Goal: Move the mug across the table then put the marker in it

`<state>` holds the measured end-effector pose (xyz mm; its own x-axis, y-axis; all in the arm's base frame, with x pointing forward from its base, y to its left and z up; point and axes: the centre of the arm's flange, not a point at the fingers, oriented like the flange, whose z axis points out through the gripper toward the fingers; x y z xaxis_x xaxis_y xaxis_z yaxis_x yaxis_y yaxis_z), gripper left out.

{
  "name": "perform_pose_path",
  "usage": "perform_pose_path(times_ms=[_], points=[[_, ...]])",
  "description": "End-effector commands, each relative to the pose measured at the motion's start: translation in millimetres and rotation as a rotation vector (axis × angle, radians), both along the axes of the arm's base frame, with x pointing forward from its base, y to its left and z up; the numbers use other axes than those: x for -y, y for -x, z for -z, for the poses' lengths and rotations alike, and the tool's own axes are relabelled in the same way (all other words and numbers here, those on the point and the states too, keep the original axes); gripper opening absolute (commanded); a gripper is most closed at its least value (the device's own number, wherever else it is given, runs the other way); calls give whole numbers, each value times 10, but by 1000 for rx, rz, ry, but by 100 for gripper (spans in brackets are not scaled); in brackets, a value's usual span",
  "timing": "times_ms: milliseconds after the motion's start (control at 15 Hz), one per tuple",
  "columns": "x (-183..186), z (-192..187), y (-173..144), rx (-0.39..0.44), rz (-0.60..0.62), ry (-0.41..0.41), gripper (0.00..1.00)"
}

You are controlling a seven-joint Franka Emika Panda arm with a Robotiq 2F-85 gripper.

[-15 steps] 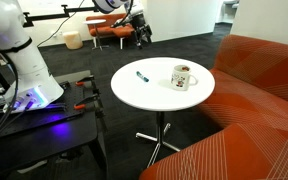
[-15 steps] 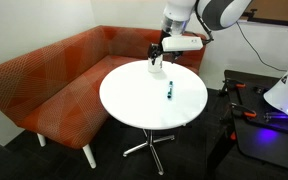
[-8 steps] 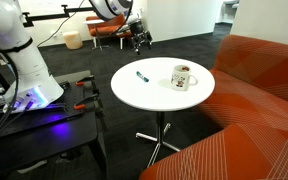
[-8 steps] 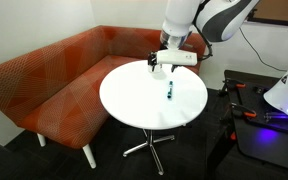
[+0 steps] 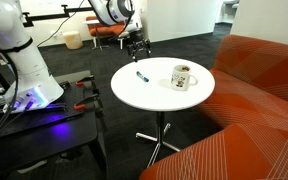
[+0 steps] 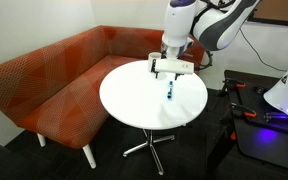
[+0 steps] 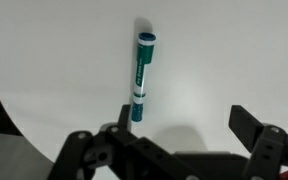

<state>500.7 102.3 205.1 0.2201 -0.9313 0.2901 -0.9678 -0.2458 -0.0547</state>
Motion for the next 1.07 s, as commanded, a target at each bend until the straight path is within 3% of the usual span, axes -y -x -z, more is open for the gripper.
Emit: perform_pose_path(times_ms=[0, 400, 1000], points=[[113, 91, -75, -3, 71, -35, 100], [418, 316, -146, -5, 146, -70, 100], [643, 658, -205, 8, 131, -172, 100]])
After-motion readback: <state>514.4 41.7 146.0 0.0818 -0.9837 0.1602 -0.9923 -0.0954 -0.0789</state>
